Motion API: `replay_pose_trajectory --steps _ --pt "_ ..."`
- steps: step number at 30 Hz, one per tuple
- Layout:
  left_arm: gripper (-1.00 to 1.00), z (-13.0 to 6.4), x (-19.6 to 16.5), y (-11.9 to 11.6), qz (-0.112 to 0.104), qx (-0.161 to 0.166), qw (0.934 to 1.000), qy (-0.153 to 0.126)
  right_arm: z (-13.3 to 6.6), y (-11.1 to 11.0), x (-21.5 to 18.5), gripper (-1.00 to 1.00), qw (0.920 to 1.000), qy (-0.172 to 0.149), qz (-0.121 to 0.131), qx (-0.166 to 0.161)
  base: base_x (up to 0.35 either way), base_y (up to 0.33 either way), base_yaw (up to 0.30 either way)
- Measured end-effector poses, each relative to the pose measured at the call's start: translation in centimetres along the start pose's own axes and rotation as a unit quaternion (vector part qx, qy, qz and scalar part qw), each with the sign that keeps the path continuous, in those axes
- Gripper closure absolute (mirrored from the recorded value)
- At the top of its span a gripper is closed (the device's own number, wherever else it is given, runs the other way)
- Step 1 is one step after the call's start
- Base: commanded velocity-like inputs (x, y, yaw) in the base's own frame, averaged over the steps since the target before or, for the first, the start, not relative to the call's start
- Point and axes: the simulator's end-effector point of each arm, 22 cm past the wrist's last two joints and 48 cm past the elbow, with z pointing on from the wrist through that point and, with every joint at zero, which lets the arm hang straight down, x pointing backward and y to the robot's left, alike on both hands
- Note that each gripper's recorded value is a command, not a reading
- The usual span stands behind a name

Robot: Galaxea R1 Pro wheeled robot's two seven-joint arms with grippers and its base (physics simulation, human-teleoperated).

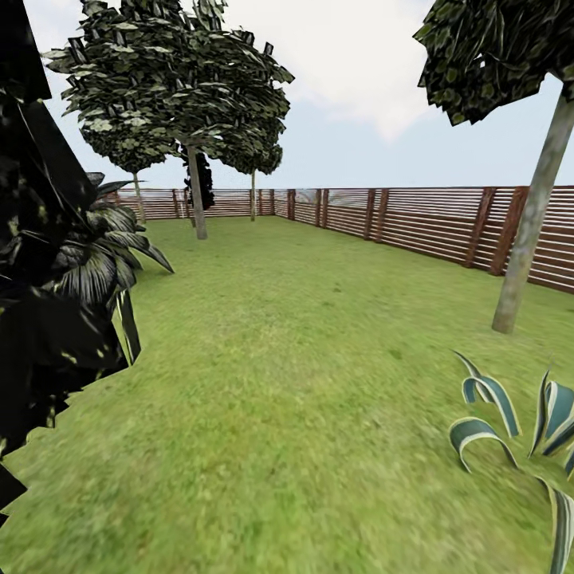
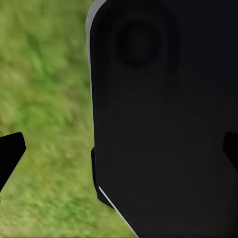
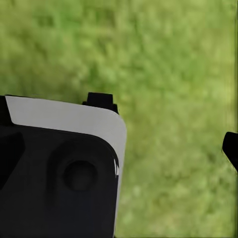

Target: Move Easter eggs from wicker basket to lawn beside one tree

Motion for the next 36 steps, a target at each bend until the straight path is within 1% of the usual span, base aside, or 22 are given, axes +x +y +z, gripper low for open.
replay_pose_trajectory --steps 6,12,21,25,30,36 --pt "-1.0 0.0 0.0 -0.01 0.0 0.0 1.0 0.0 0.0 -0.03 0.01 -1.0 1.0 0.0 0.001 0.0 0.337 0.0 0.022" --pt "-1.0 0.0 0.0 -0.02 0.0 0.0 1.0 0.0 0.0 -0.1 0.01 -1.0 1.0 0.0 0.006 0.001 0.337 0.0 0.188" --pt "-1.0 0.0 0.0 -0.03 0.0 0.001 1.0 0.0 0.0 -0.18 0.03 -1.0 1.0 0.0 0.006 0.001 0.337 0.0 0.017" --pt "-1.0 0.0 -0.01 -0.03 0.0 0.001 1.0 0.0 -0.01 -0.16 0.03 -1.0 1.0 0.0 0.005 0.001 0.337 0.0 -0.109" --pt "-1.0 0.0 -0.01 -0.03 0.0 0.001 1.0 0.0 0.0 -0.07 0.03 -1.0 1.0 0.0 0.004 -0.001 0.337 0.0 -0.251" --pt "-1.0 0.0 0.0 -0.03 0.0 0.001 1.0 0.0 0.0 -0.06 0.02 -1.0 1.0 0.0 0.004 -0.001 0.337 0.0 -0.042"
